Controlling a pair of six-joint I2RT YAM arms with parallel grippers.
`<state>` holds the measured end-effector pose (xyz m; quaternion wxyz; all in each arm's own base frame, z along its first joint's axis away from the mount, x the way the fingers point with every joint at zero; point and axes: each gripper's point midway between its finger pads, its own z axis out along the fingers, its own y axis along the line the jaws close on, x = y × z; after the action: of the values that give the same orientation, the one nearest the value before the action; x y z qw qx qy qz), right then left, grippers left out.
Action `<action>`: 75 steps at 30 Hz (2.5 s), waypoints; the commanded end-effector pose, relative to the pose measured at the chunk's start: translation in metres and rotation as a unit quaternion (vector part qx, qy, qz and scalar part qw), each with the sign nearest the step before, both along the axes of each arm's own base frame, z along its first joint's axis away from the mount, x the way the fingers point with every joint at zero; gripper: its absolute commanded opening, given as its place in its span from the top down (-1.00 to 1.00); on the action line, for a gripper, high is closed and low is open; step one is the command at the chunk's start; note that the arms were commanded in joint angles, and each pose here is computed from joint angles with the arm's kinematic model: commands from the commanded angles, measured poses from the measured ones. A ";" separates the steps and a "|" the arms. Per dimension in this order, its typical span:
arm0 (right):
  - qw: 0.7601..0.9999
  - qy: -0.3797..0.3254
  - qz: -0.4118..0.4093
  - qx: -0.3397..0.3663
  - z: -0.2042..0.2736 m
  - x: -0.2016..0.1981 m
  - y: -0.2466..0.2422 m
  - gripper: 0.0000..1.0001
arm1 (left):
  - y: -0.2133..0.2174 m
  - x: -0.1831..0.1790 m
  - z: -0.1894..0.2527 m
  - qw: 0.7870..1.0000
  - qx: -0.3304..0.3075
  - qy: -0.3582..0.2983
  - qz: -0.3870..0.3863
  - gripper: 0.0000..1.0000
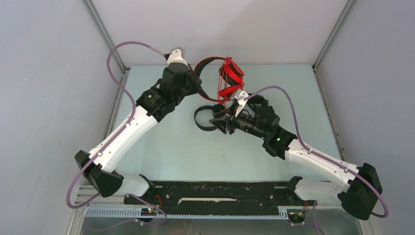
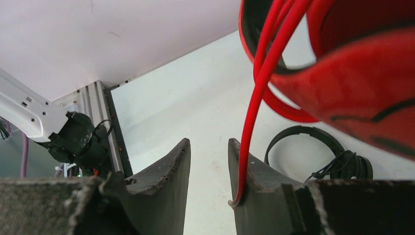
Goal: Wrap the headphones
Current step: Wrap the headphones cable around the headphones.
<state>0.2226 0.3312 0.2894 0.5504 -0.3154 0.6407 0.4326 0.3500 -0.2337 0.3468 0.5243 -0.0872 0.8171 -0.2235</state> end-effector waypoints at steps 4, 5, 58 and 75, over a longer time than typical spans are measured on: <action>0.998 -0.059 -0.002 0.032 0.012 -0.008 -0.010 0.28 | -0.009 -0.011 0.087 0.989 -0.124 -0.079 -0.020 1.00; 0.998 -0.060 -0.002 0.033 0.011 -0.009 -0.011 0.29 | -0.010 -0.012 0.087 0.989 -0.127 -0.078 -0.021 1.00; 0.998 -0.022 0.031 0.058 -0.021 -0.005 -0.046 1.00 | -0.062 -0.081 0.122 0.932 -0.210 -0.094 -0.279 1.00; 0.983 0.103 0.120 0.089 -0.020 -0.037 -0.053 1.00 | -0.055 -0.092 0.014 0.835 0.079 -0.192 -0.510 1.00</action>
<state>0.1906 0.2796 0.2754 0.4902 -0.3098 0.5946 0.5569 0.2677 -0.2984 0.3749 0.4494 0.3058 0.6991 -0.4645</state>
